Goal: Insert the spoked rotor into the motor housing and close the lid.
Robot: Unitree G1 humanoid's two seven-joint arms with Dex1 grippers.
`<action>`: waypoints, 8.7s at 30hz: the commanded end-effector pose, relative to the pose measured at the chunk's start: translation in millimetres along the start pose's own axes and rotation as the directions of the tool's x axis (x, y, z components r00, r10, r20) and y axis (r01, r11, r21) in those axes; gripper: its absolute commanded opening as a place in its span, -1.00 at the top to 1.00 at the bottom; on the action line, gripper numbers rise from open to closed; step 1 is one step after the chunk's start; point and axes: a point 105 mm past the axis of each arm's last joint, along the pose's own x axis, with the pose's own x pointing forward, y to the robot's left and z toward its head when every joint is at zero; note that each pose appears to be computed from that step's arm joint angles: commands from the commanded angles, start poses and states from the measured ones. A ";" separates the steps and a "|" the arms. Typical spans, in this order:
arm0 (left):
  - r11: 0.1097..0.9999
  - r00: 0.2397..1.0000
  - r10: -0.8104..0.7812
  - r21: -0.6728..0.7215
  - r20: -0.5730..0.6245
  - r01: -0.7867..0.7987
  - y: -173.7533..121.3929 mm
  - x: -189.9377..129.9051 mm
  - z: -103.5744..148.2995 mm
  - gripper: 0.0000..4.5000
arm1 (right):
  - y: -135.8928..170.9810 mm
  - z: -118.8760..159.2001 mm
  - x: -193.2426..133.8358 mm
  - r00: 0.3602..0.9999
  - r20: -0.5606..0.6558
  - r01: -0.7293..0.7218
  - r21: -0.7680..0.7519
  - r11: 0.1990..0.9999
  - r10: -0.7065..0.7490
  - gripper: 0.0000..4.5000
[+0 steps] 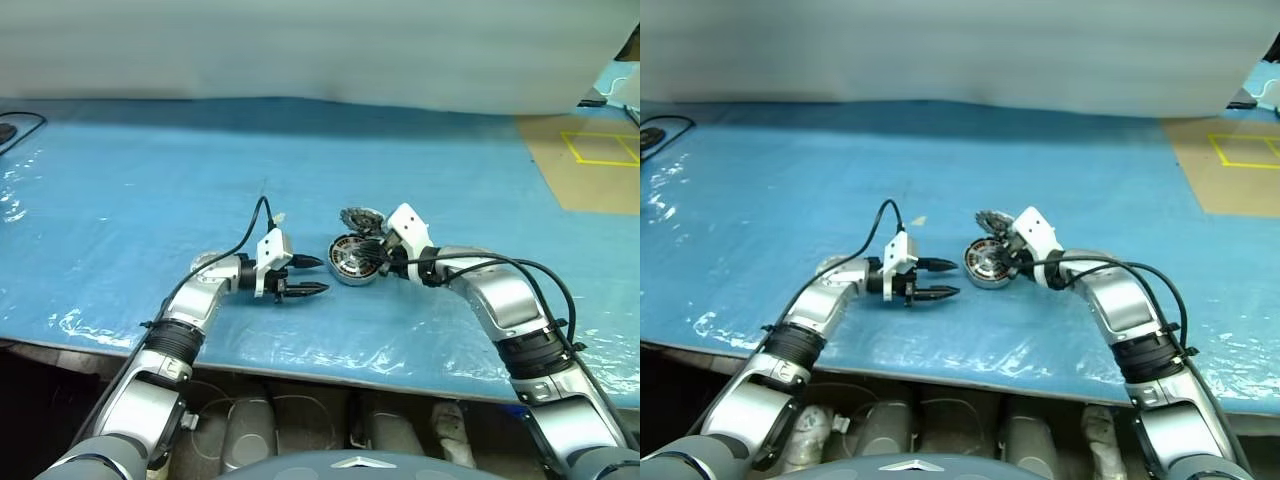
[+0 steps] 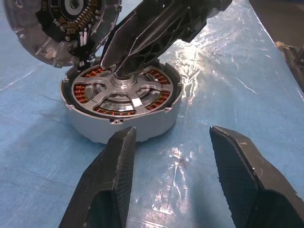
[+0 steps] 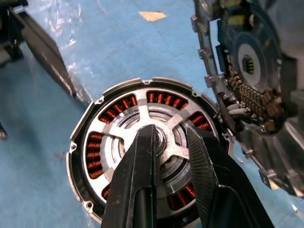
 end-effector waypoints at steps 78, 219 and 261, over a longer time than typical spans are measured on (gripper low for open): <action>0.999 0.999 -0.040 -0.009 0.010 0.040 -2.7 -44.7 12.5 -0.15 | 19.0 -34.7 11.1 0.990 -0.033 -0.136 0.027 0.990 0.137 0.55; 0.998 0.994 0.029 -0.064 0.105 -0.022 -5.8 -25.6 23.2 -0.15 | 15.9 -9.1 10.5 0.969 -0.034 -0.247 -0.068 0.967 0.245 -0.32; 0.991 0.985 0.130 -0.058 0.112 -0.124 17.7 13.4 15.9 0.99 | 4.8 -57.6 12.4 0.973 -0.186 -0.140 -0.007 0.990 0.136 -0.32</action>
